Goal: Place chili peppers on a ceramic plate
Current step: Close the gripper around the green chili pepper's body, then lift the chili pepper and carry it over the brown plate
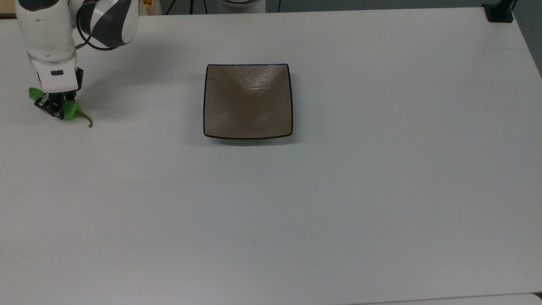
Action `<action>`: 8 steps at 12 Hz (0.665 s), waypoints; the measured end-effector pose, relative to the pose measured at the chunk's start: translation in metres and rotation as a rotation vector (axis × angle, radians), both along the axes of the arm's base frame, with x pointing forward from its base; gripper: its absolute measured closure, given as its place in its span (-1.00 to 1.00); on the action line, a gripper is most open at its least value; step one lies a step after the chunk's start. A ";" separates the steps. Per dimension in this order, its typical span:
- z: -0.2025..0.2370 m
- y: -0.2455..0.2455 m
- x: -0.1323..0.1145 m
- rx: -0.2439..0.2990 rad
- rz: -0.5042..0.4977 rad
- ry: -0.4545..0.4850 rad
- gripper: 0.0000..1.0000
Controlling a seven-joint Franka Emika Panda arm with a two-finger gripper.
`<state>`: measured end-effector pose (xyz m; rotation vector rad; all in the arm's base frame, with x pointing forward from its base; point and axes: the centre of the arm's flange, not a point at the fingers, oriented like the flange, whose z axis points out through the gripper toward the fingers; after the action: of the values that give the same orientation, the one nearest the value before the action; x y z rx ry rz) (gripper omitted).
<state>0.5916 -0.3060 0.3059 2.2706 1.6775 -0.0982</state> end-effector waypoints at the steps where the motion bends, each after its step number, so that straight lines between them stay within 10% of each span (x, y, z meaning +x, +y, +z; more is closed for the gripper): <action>1: 0.000 0.000 0.000 0.000 0.000 -0.001 0.12; 8: 0.040 0.014 0.002 0.018 -0.050 -0.006 0.12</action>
<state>0.5937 -0.2917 0.3464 2.3236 1.6258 -0.0883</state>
